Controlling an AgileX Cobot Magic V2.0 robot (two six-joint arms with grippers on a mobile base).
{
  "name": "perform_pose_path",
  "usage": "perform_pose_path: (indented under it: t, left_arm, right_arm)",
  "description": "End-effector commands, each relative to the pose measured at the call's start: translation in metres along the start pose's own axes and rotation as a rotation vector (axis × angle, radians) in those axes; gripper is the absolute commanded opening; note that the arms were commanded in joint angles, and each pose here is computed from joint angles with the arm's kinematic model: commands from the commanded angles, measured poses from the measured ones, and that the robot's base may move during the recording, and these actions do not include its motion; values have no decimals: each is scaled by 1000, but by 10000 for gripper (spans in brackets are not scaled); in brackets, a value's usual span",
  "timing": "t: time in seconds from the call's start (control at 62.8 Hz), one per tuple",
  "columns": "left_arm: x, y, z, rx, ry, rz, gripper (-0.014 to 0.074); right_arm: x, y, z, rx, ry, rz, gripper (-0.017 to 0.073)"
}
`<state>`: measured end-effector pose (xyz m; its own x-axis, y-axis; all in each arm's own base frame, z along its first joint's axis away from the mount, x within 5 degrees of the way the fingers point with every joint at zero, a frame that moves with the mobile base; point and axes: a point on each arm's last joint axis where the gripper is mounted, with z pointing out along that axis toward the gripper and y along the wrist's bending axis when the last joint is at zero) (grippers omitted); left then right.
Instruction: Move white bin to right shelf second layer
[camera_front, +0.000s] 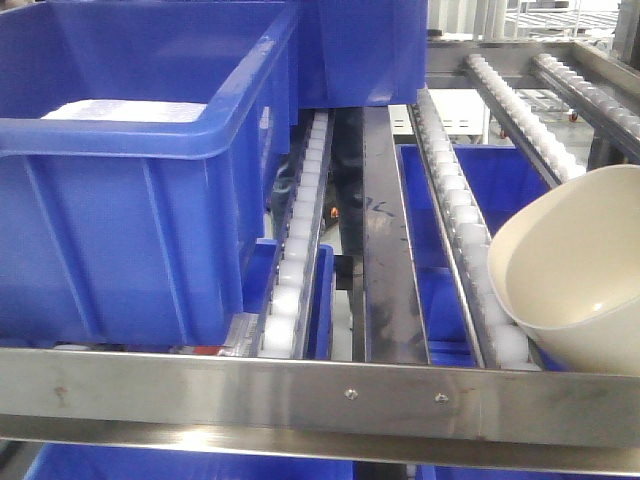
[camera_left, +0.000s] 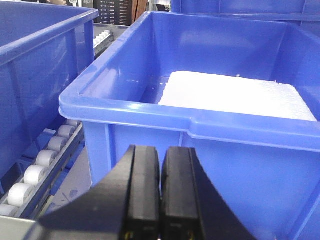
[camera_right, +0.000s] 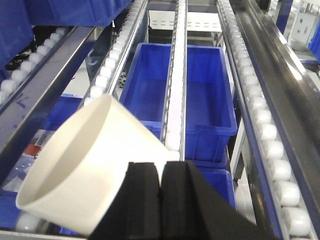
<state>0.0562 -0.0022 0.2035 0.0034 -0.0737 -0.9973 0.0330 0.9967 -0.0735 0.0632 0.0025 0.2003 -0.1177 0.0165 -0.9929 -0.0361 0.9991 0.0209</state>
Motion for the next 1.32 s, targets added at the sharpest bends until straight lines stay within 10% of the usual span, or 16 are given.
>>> perform_pose_path:
  t: [0.0, 1.305]
  left_arm:
    - [1, 1, -1, 2, -78, -6, 85]
    - [1, 1, -1, 2, -78, -6, 85]
  right_arm:
    - [-9, 0, -3, -2, -141, -9, 54]
    - [-3, 0, -8, -3, -203, -10, 54]
